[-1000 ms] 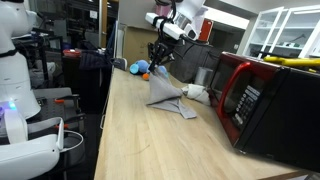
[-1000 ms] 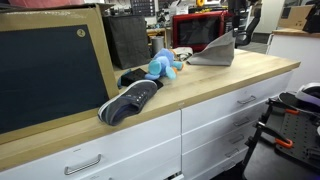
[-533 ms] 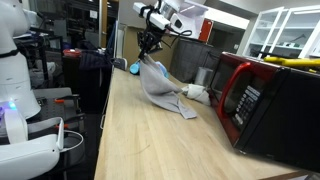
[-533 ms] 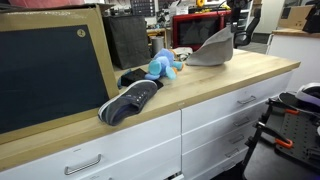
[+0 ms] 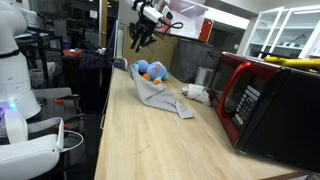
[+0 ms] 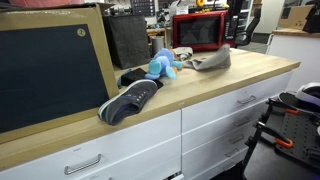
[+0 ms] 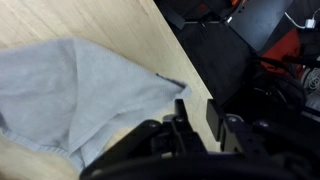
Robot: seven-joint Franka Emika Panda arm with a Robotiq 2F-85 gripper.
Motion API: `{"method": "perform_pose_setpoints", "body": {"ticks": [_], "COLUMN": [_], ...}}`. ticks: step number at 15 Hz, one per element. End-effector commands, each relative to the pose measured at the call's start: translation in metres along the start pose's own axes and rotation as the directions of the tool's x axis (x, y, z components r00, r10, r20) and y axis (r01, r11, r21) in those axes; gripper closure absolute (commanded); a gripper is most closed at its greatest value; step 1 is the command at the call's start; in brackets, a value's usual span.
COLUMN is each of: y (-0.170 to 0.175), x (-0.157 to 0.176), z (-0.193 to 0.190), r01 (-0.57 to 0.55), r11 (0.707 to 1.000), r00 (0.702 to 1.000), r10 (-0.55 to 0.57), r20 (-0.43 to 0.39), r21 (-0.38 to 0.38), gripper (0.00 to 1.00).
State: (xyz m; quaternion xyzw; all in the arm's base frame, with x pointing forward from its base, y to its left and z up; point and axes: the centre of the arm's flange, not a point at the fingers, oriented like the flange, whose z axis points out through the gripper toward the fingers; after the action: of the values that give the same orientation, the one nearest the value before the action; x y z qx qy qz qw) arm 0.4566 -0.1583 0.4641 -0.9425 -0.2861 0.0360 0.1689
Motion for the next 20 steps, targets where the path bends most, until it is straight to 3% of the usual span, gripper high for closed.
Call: {"method": "perform_pose_setpoints", "body": {"ticks": [1, 3, 6, 9, 13, 14, 17, 20], "y": [0.002, 0.019, 0.051, 0.079, 0.130, 0.098, 0.123, 0.122], "x": [-0.030, -0.046, -0.051, -0.041, -0.023, -0.040, -0.031, -0.032], "z": [-0.012, -0.021, -0.028, -0.016, -0.015, 0.000, 0.002, 0.003], "r01": [0.126, 0.161, 0.043, -0.159, -0.376, -0.286, -0.345, -0.353], "r11": [0.992, 0.987, 0.998, 0.987, 0.927, 0.958, 0.938, 0.934], "r00": [0.992, 0.986, 0.999, 0.987, 0.927, 0.958, 0.938, 0.935], "r10": [-0.126, -0.162, -0.043, 0.159, 0.376, 0.286, 0.346, 0.354], "r20": [0.022, 0.028, 0.001, 0.001, 0.015, 0.014, 0.024, -0.005], "r21": [0.010, 0.026, 0.034, 0.007, -0.014, -0.010, -0.024, -0.044], "gripper": [0.39, 0.24, 0.02, 0.00, 0.00, 0.00, 0.00, 0.00]}}
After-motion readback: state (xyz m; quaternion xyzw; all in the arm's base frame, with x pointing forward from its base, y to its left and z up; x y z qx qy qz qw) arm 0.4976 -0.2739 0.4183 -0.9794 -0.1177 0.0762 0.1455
